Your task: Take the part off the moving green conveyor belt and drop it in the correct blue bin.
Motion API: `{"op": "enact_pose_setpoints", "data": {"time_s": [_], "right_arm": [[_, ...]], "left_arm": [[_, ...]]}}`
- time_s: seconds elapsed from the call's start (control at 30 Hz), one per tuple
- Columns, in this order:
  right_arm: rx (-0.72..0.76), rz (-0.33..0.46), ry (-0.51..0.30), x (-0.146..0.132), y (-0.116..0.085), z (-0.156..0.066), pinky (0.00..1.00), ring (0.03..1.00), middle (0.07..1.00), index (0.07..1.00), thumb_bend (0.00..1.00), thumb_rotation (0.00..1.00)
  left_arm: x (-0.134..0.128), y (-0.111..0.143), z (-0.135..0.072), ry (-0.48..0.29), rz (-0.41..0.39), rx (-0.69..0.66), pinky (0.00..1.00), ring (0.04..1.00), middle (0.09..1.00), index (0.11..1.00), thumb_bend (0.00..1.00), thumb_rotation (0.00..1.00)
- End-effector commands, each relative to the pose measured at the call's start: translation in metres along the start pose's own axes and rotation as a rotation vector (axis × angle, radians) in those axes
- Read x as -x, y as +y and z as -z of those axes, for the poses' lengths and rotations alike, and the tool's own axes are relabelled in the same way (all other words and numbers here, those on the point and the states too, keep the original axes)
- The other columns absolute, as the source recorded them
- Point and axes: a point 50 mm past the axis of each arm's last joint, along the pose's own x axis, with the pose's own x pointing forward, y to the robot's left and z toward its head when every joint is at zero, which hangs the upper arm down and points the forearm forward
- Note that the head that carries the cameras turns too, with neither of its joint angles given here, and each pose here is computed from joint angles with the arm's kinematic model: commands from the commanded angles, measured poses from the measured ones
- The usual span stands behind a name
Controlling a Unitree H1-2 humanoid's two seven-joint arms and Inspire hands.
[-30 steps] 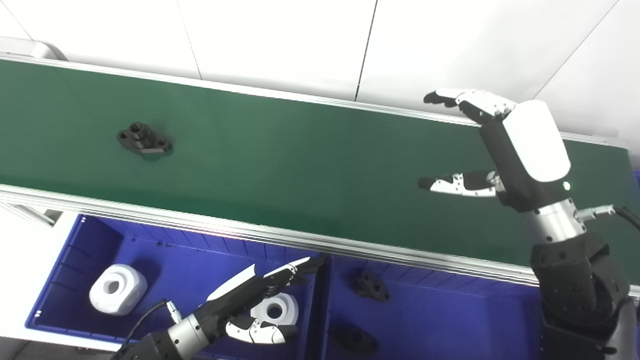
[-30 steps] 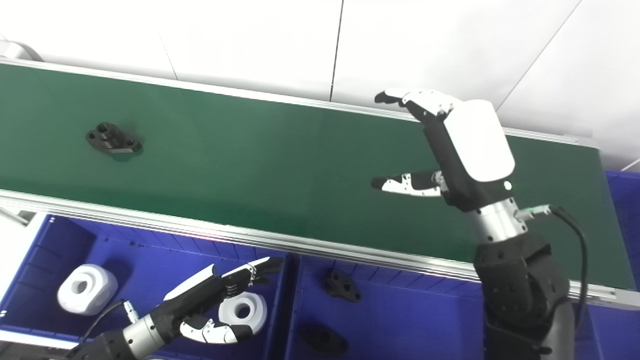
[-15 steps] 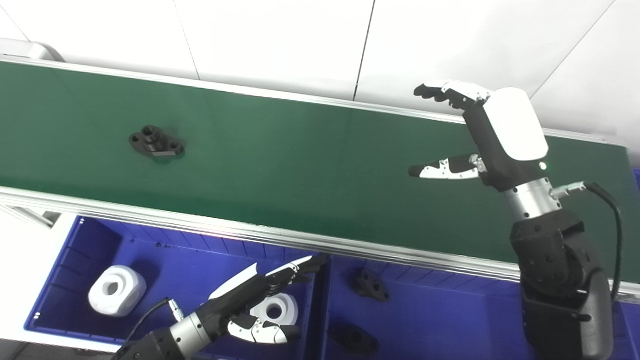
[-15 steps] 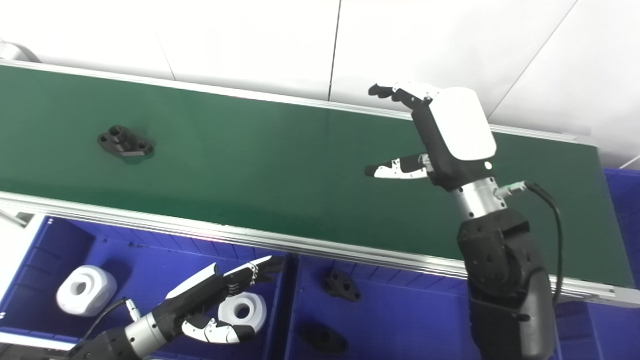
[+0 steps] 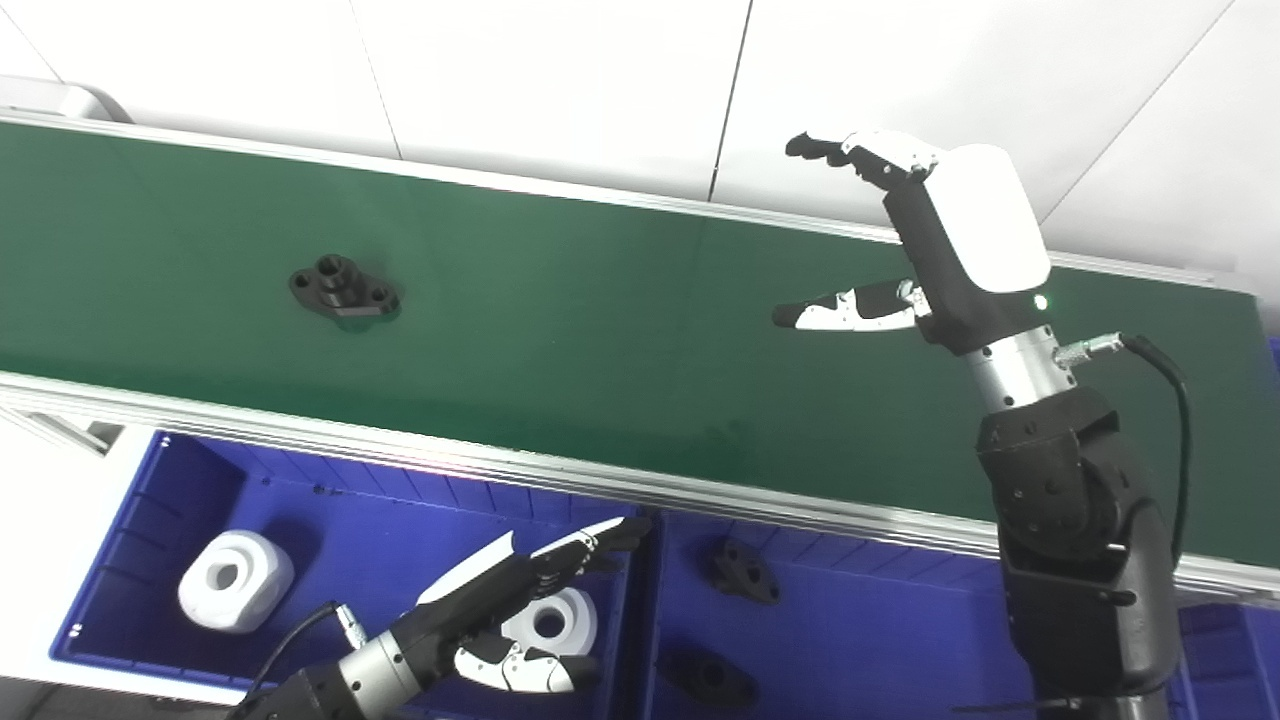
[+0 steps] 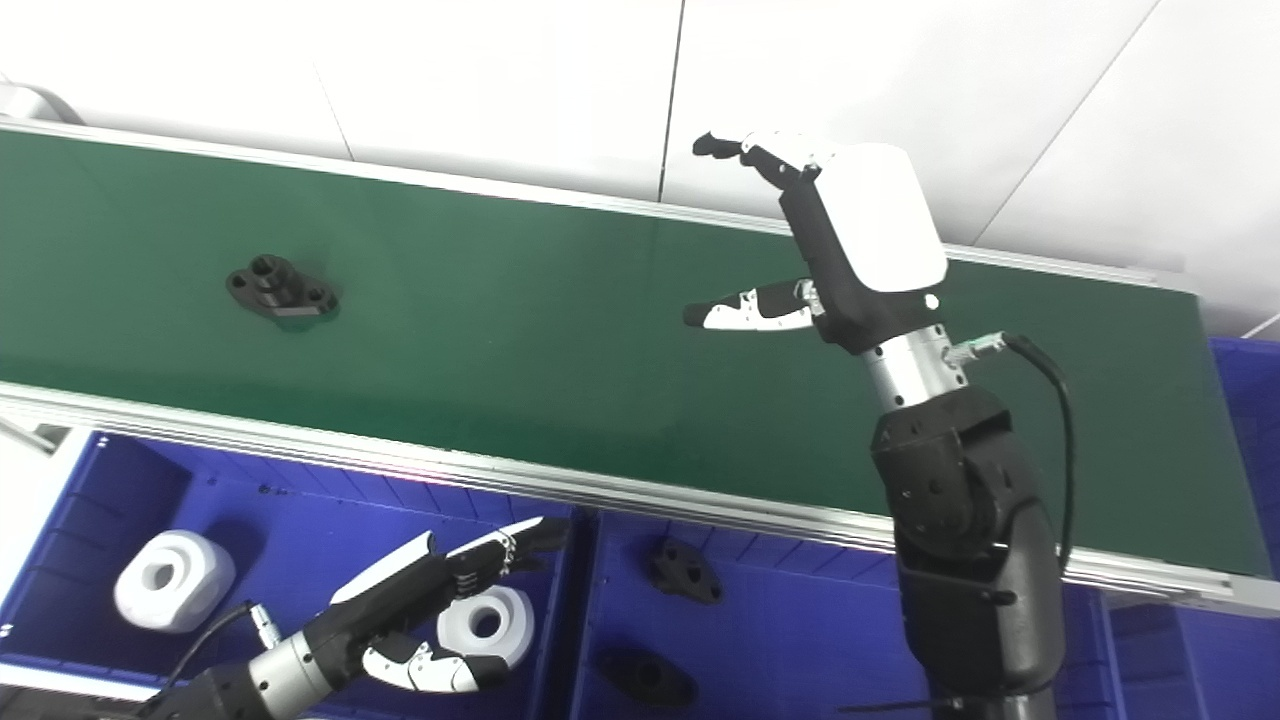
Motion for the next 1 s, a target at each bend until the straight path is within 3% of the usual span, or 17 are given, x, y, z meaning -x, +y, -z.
{"op": "enact_pose_setpoints", "data": {"time_s": [0.0, 0.4, 0.73, 0.97], "right_arm": [[-0.006, 0.050, -0.035, -0.009, -0.011, -0.008, 0.64, 0.709, 0.732, 0.736, 0.84, 0.13], [-0.026, -0.005, -0.020, -0.020, 0.004, -0.020, 0.67, 0.752, 0.767, 0.752, 0.82, 0.14], [-0.054, -0.008, -0.051, -0.031, 0.016, -0.030, 0.57, 0.645, 0.704, 0.753, 0.82, 0.11], [-0.051, -0.026, -0.034, -0.032, 0.022, -0.033, 0.63, 0.716, 0.752, 0.755, 0.83, 0.11]], "left_arm": [[0.002, -0.004, -0.007, -0.047, -0.006, -0.011, 0.91, 0.958, 0.980, 0.955, 0.41, 0.44], [0.007, -0.005, -0.007, -0.038, -0.015, -0.005, 0.91, 0.963, 0.980, 0.953, 0.43, 0.46], [0.008, -0.004, -0.007, -0.038, -0.020, -0.011, 0.91, 0.961, 0.980, 0.954, 0.43, 0.46], [0.011, -0.003, -0.006, -0.028, -0.024, -0.008, 0.91, 0.961, 0.978, 0.953, 0.44, 0.47]]}}
